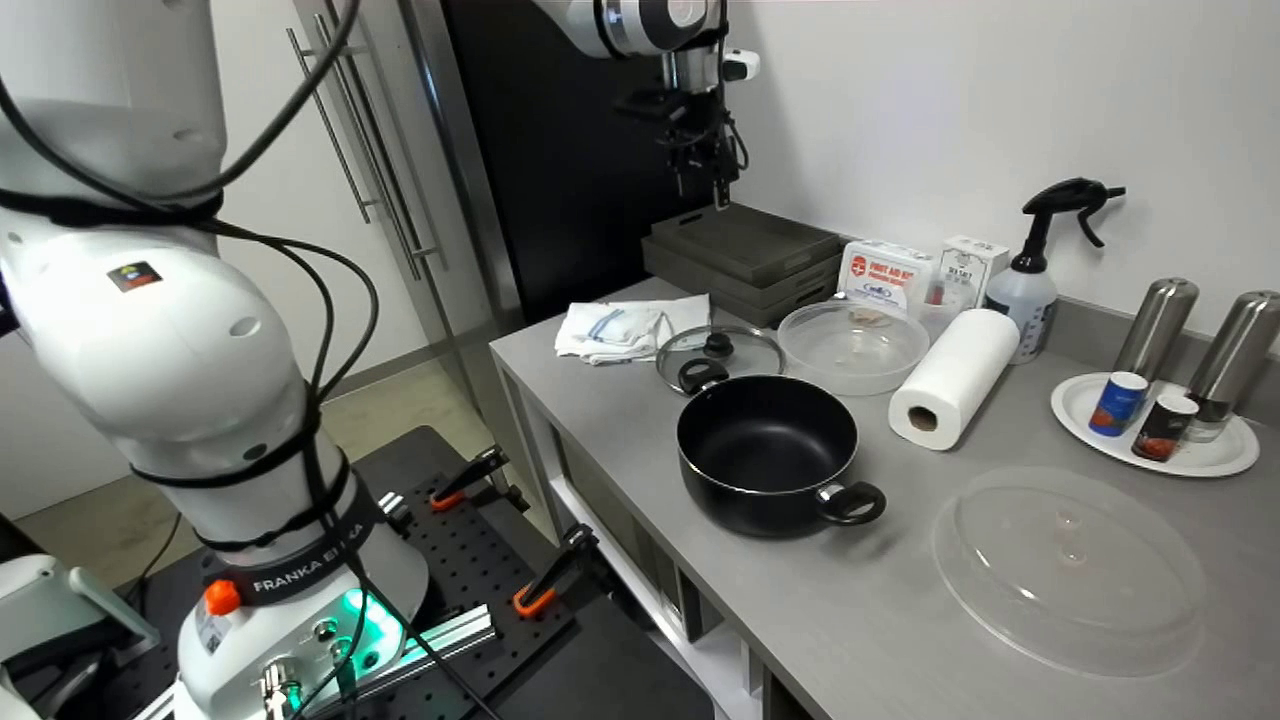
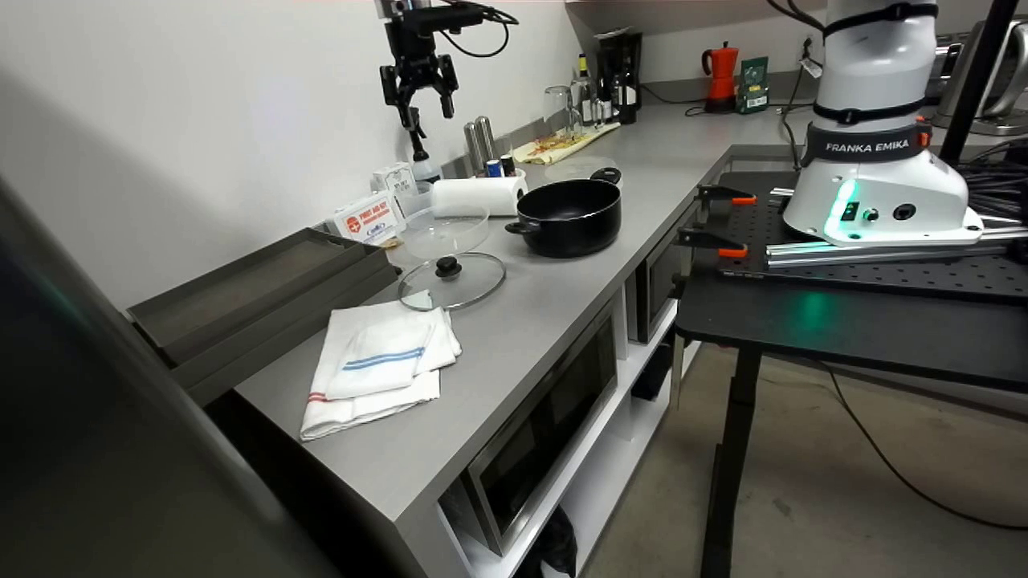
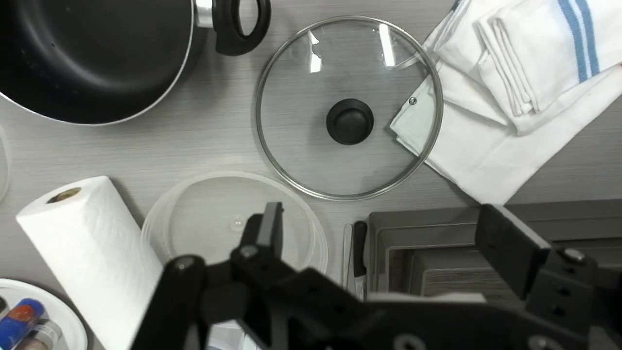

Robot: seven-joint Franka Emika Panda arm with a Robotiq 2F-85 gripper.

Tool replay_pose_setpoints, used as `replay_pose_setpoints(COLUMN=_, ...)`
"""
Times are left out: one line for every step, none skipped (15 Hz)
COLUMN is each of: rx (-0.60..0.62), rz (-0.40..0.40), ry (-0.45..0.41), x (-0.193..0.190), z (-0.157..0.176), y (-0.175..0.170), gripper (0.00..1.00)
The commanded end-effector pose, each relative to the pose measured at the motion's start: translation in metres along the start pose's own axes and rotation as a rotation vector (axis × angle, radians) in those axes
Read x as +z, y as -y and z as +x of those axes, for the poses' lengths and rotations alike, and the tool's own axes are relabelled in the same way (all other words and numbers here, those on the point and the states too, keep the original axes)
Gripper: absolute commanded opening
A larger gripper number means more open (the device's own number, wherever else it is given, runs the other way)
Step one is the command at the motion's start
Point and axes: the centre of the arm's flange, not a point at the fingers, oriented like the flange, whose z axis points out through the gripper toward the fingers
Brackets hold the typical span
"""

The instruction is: Uncover the pot and put the lid on the table

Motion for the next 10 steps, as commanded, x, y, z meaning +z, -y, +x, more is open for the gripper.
replay_pose_setpoints(rx=0.010, rz=0.054, ry=-0.044, x=-0.011, z=-0.073, y=-0.045, gripper=1.00)
replay_pose_setpoints(rx=0.016, rz=0.063, ry=-0.057, x=-0.011, z=-0.081, y=-0.054, gripper=1.00)
replay_pose_setpoints(rx=0.014, rz=0.080, ry=-0.076, x=-0.010, z=-0.090, y=-0.064, gripper=1.00)
replay_pose_setpoints(rx=0.024, rz=0.034, ry=-0.043, x=-0.007, z=-0.035, y=-0.034, gripper=1.00)
replay_pose_setpoints(rx=0.025, rz=0.042, ry=-0.053, x=-0.007, z=-0.044, y=-0.043, gripper=1.00)
replay_pose_setpoints(rx=0.027, rz=0.045, ry=-0.058, x=-0.008, z=-0.051, y=-0.049, gripper=1.00)
replay_pose_setpoints(rx=0.027, rz=0.046, ry=-0.060, x=-0.009, z=-0.055, y=-0.052, gripper=1.00)
replay_pose_setpoints(rx=0.028, rz=0.046, ry=-0.061, x=-0.010, z=-0.058, y=-0.053, gripper=1.00)
replay_pose_setpoints(rx=0.027, rz=0.047, ry=-0.061, x=-0.010, z=-0.059, y=-0.053, gripper=1.00)
replay_pose_setpoints(rx=0.026, rz=0.047, ry=-0.062, x=-0.010, z=-0.060, y=-0.052, gripper=1.00)
